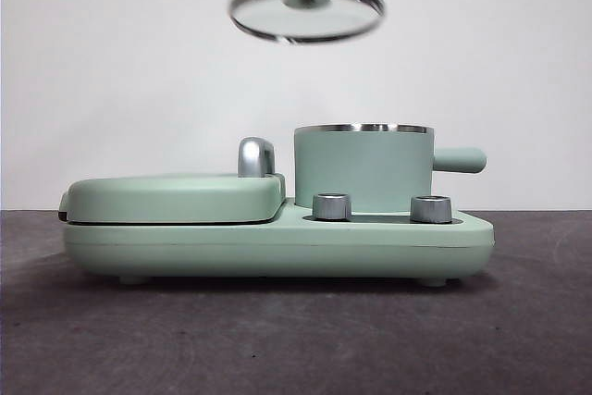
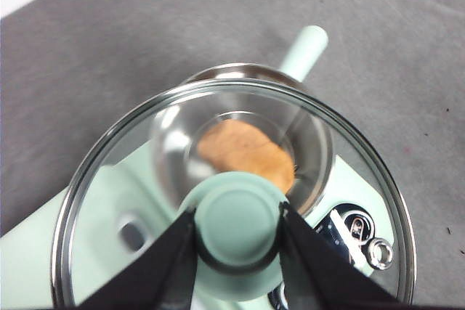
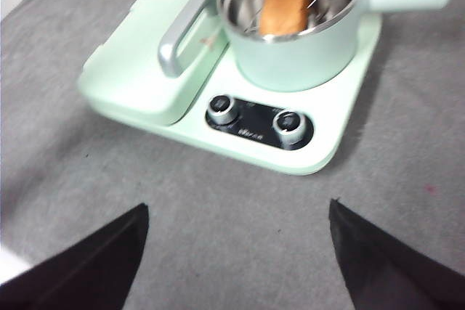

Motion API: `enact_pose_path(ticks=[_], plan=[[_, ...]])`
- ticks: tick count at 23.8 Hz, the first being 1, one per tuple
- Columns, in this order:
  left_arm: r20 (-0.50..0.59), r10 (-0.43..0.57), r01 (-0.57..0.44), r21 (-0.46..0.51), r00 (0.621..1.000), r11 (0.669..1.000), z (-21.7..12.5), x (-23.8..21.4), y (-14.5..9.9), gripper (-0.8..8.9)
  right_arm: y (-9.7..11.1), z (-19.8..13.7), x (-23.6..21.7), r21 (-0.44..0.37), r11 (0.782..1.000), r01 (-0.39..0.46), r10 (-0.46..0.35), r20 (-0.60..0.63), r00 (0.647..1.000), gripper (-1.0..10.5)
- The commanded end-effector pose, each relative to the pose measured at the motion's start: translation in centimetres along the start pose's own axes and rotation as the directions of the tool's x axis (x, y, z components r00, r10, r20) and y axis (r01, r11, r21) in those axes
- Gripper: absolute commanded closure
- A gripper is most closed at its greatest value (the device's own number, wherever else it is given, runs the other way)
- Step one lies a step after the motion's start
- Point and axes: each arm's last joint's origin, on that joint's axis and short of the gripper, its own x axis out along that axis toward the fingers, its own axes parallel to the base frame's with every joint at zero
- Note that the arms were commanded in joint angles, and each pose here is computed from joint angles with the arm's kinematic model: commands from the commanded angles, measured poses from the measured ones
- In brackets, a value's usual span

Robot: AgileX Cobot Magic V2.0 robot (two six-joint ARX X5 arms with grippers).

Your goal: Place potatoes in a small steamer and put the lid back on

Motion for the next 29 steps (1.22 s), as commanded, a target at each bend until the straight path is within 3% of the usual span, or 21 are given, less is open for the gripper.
enact_pose_path(ticks=[1,10,20,29], plan=[[0.028,-0.021,0.02,0.048,0.999,0.999,0.7,1.8,-1.0,7.99,0.0,0.0,-0.5,0.01,1.0,-0.004,0.004,0.031,1.0,5.6],[0.039,-0.041,0.038,0.067,0.998,0.997,0.8,7.2,-2.1,7.99,-0.1,-0.2,-0.9,0.011,1.0,-0.008,0.008,0.045,0.999,5.6],[0.046,-0.039,0.035,0.091,0.998,0.995,0.6,9.9,-1.9,7.99,-0.2,-0.4,-0.9,0.009,1.0,0.0,-0.001,0.023,1.0,5.6],[0.086,-0.011,0.006,0.06,0.996,0.998,0.8,11.0,-0.2,8.0,-0.2,-0.4,-0.9,0.01,1.0,0.002,-0.002,0.017,1.0,5.6]])
